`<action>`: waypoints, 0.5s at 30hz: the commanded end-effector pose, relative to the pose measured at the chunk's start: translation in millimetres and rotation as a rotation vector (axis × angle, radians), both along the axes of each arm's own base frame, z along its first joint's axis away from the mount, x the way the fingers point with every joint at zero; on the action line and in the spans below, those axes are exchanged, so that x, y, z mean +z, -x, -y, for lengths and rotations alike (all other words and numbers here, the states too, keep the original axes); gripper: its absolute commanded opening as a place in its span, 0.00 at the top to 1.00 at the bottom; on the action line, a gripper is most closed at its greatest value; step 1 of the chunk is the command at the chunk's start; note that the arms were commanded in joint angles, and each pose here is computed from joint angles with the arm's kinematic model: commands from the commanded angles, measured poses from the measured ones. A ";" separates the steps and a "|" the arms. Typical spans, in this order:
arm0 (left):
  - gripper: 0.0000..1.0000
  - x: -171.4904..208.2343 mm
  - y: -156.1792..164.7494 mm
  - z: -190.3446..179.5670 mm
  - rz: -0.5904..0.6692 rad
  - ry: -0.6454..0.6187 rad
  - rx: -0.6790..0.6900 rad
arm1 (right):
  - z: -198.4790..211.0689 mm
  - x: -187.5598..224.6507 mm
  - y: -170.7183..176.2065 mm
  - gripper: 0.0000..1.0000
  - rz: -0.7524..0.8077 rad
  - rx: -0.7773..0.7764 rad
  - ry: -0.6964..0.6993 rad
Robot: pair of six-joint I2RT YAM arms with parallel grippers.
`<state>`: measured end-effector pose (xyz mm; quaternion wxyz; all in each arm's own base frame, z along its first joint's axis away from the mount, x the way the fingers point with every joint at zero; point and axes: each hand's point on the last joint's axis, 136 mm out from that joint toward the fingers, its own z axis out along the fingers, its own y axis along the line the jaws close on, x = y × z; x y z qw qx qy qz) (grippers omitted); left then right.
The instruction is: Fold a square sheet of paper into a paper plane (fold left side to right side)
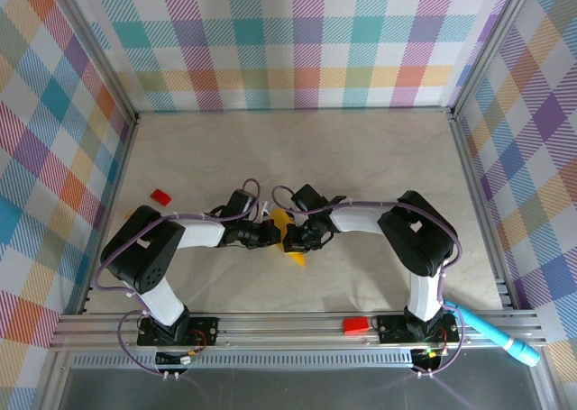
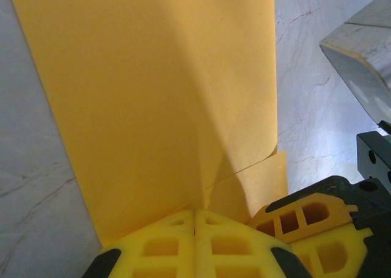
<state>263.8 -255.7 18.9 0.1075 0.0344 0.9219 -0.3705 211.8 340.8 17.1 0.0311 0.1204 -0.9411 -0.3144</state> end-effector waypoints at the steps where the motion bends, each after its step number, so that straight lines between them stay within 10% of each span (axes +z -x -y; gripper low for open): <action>1: 1.00 -28.2 19.1 -16.1 -0.084 -0.087 0.016 | 10.3 -6.6 5.9 1.00 -0.027 -0.008 0.044; 15: 1.00 -33.3 18.2 -18.8 -0.098 -0.094 0.028 | 46.1 -11.1 43.0 1.00 -0.104 -0.009 0.116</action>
